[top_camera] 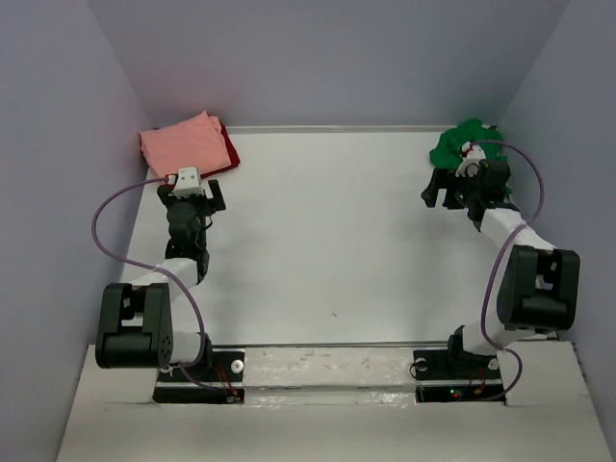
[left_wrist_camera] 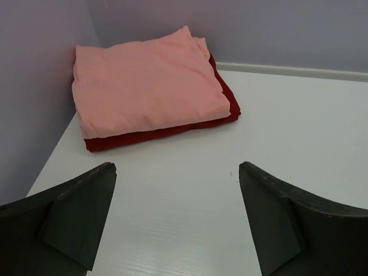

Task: Fold and stack the t-shirts
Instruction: Grab crumpled tshirt from the corner of the board with the right arm

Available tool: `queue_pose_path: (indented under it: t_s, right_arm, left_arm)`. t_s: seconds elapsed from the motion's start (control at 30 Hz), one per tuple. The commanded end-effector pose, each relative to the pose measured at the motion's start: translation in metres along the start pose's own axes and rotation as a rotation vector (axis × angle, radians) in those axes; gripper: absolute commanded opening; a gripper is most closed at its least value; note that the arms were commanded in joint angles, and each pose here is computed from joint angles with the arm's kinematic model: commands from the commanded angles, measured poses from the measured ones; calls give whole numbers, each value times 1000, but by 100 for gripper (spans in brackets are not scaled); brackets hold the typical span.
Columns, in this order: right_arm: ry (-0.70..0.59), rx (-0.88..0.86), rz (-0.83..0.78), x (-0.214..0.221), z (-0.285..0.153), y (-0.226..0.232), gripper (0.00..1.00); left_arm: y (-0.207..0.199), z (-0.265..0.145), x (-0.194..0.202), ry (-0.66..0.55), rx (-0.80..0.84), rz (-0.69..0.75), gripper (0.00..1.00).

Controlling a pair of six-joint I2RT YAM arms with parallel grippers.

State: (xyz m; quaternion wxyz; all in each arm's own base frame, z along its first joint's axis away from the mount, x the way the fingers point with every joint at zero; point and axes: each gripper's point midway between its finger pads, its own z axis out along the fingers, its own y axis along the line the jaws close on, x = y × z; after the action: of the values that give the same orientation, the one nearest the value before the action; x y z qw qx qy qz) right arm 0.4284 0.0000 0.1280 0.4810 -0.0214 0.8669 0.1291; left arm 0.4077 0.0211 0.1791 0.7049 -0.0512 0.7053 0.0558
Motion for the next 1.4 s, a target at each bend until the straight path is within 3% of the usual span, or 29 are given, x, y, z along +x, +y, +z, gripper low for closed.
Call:
queue_pose_path:
  t_s: [0.0,0.3,0.63,0.77,1.0,1.23,1.37]
  right_arm:
    - [-59,54,-12,-21,0,-11,100]
    - [-70,-117,-205,-14,-10,16,100]
    - [-38,-69,-160,-13,-9,8,100]
    - [6,-131,-201,-5,-9,16,100]
    - [10,-147,-203,-3,-8,18,100]
    - [17,-72,-186,-11,-5,4,100]
    - [129,-72,-137,4,7,-2,100]
  left_arm:
    - [1,1,-27,-80,6,-8,99]
    - [-4,8,-31,-65,37,40,99]
    - [-3,14,-31,-23,38,100,99]
    - [-2,18,-27,20,39,140,99]
    - [-25,15,-25,23,187,192,99]
    - [-32,19,-18,56,230,208,99]
    - [-39,32,-23,90,259,201,99]
